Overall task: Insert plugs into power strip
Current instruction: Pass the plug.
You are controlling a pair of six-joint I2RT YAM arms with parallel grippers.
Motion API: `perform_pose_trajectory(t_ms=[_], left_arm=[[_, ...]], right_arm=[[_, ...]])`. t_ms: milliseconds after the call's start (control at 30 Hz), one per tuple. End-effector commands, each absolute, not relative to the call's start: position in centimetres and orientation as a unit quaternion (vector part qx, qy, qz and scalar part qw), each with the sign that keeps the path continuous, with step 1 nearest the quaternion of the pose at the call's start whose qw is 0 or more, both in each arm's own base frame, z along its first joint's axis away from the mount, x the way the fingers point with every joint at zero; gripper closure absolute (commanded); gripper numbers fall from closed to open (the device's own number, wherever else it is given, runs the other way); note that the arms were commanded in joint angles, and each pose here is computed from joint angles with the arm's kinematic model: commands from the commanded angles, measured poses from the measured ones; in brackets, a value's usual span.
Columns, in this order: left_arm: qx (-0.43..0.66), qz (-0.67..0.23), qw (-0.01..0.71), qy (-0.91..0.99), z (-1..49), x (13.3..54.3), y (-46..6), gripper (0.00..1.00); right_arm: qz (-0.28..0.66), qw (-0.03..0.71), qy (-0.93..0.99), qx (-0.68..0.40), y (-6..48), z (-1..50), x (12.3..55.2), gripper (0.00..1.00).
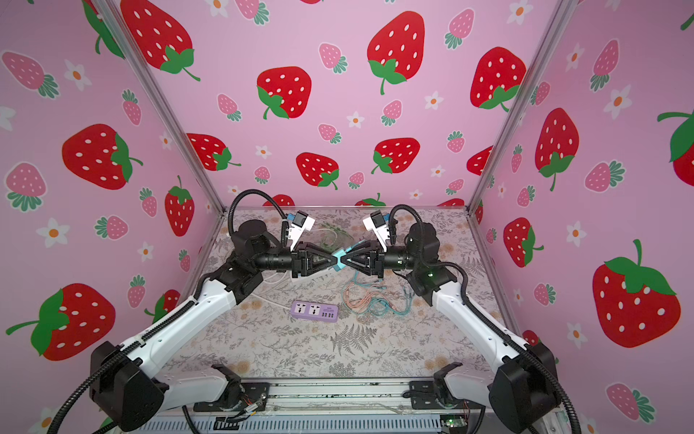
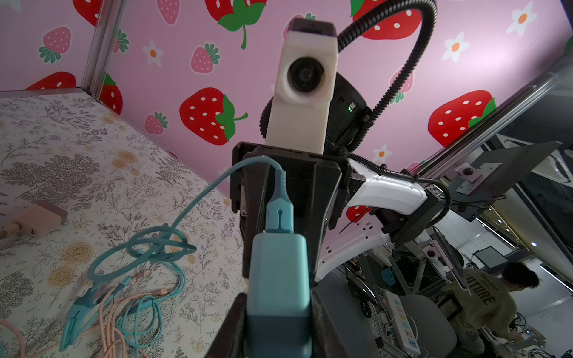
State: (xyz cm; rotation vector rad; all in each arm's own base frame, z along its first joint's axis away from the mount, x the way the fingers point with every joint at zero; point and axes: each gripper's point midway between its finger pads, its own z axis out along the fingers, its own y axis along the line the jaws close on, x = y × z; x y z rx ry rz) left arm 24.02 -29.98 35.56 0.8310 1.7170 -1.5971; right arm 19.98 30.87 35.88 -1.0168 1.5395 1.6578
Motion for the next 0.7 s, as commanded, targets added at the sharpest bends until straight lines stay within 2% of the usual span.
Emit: perform_pose_trajectory(t_ms=[0, 167, 300, 400, 467, 667], left_arm=[[0.336, -0.608, 0.344, 0.632, 37.8, 23.9, -30.1, 1.00], [0.317, -0.603, 0.345, 0.646, 37.5, 24.6, -29.9, 1.00], [0.276, -0.619, 0.338, 0.653, 37.3, 26.3, -29.0, 0.96], [0.256, -0.615, 0.338, 0.665, 36.4, 27.2, -28.1, 0.85], [0.247, -0.613, 0.341, 0.669, 36.2, 27.4, -27.4, 0.75], [0.226, -0.602, 0.357, 0.677, 35.8, 27.4, -25.4, 0.58]], right_arm=[[0.637, 0.324, 0.560, -0.418, 31.2, 37.1, 18.8, 0.70], [0.635, 0.329, 0.560, -0.418, 31.3, 37.1, 18.9, 0.87], [0.627, 0.342, 0.565, -0.412, 31.3, 37.1, 19.5, 0.92], [0.620, 0.355, 0.571, -0.404, 31.3, 37.0, 20.2, 0.97], [0.615, 0.363, 0.574, -0.399, 31.2, 37.1, 20.7, 1.00], [0.597, 0.389, 0.586, -0.385, 31.1, 36.8, 22.9, 1.00]])
